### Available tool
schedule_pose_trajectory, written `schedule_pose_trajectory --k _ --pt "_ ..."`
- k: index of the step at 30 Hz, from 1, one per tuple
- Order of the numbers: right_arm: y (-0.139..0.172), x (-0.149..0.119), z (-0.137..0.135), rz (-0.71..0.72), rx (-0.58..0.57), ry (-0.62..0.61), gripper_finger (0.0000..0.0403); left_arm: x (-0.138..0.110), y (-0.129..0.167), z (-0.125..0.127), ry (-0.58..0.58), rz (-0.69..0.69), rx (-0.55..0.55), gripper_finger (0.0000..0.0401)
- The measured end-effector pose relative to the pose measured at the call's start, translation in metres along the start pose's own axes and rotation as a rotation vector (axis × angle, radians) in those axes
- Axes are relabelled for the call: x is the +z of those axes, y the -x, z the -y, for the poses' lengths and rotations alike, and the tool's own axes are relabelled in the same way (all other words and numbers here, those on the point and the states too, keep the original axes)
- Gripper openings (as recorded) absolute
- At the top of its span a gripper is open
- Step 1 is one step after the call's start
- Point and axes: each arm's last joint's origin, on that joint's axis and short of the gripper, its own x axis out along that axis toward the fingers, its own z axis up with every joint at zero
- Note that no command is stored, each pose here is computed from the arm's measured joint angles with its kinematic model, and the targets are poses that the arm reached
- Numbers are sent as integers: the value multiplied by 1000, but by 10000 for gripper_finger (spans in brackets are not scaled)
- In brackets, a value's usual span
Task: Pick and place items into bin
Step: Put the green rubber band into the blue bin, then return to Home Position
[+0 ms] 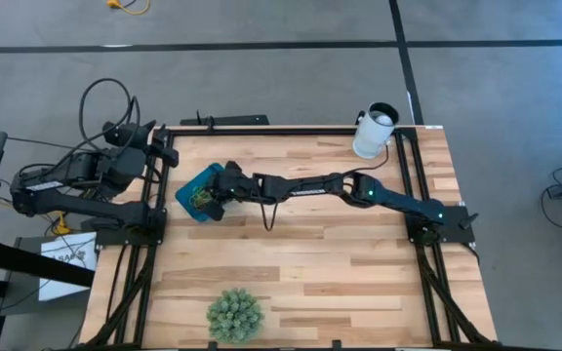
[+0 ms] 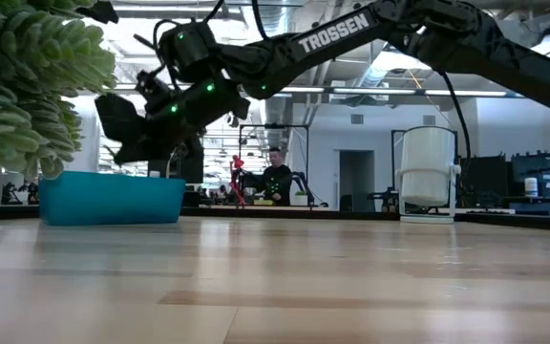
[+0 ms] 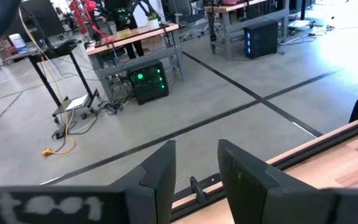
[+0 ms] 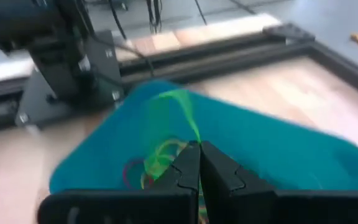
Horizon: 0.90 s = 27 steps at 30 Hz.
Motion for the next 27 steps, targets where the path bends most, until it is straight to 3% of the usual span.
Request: schedule_pose_trajectory --k 4,9,16,27 --pt "0 -9 1 -86 -12 14 0 0 0 0 2 -2 0 110" --pt "0 -8 0 -81 -9 14 3 0 0 0 2 -2 0 110" --pt "1 -14 0 -140 -12 31 55 -1 0 1 9 -19 -48 110" --pt "8 -9 -6 -173 120 84 113 -2 0 1 2 -23 -48 110"
